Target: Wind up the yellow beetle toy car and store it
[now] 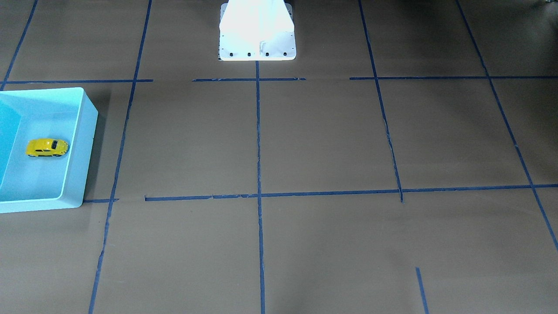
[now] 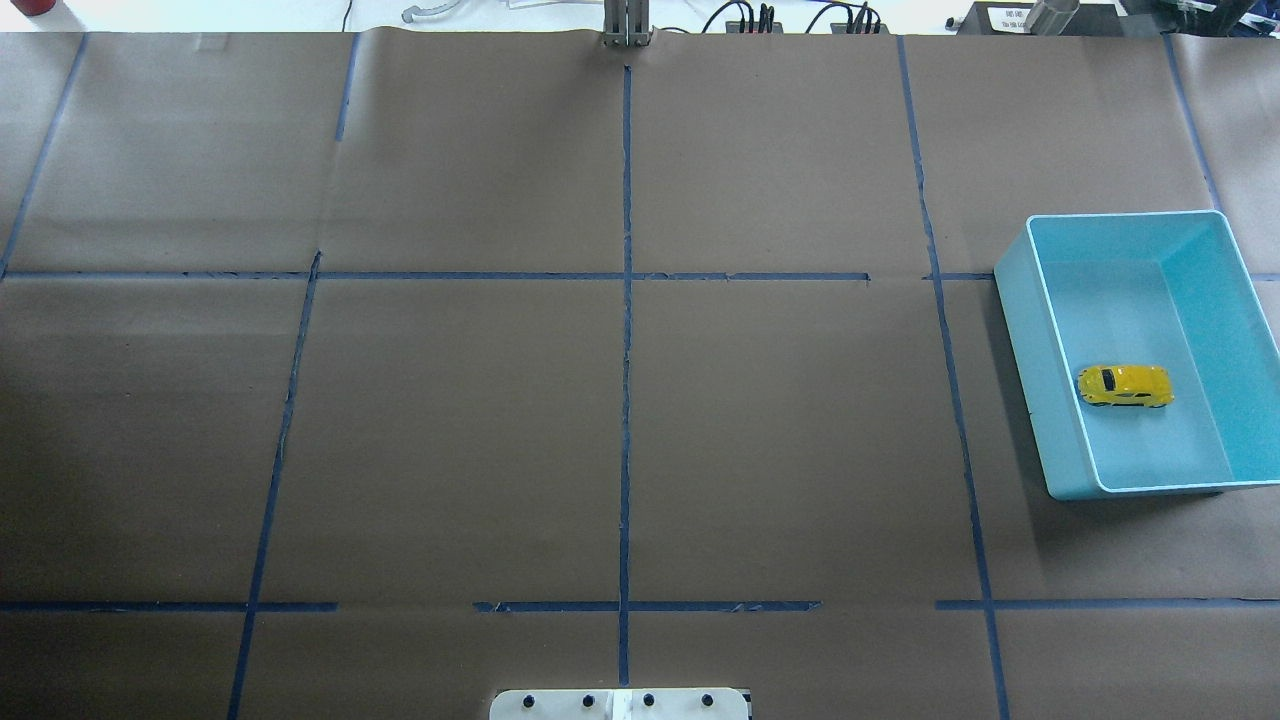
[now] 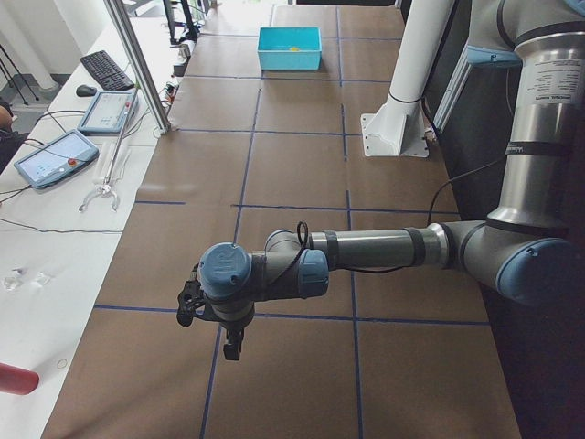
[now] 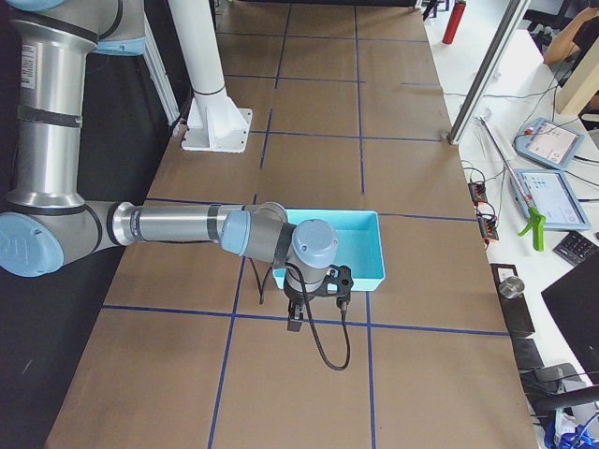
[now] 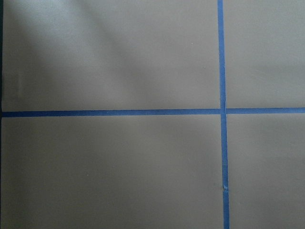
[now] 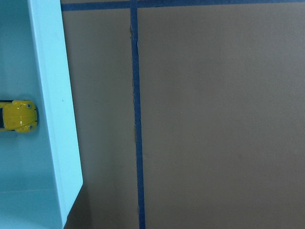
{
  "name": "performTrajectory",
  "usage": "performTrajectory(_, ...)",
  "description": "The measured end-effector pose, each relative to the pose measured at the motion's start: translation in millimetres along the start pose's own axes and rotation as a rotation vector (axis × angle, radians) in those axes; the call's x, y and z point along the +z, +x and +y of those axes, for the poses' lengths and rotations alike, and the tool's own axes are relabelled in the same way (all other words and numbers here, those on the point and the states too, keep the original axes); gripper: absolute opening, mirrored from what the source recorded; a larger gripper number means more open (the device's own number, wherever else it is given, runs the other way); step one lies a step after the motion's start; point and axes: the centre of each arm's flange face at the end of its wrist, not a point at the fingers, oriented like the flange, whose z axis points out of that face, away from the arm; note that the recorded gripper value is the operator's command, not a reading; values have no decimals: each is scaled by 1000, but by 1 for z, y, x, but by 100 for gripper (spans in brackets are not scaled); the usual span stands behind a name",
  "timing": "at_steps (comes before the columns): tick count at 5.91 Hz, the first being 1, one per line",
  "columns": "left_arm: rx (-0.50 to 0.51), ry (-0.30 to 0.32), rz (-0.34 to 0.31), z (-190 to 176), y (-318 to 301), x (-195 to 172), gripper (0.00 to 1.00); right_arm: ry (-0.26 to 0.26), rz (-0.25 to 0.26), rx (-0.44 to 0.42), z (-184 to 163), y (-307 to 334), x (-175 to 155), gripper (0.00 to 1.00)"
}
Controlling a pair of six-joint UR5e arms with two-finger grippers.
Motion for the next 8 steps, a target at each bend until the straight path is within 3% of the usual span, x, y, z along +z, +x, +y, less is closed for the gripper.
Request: performTrajectory(8, 10, 9, 0, -7, 6, -5, 100, 21, 4, -13, -2, 2, 2, 100)
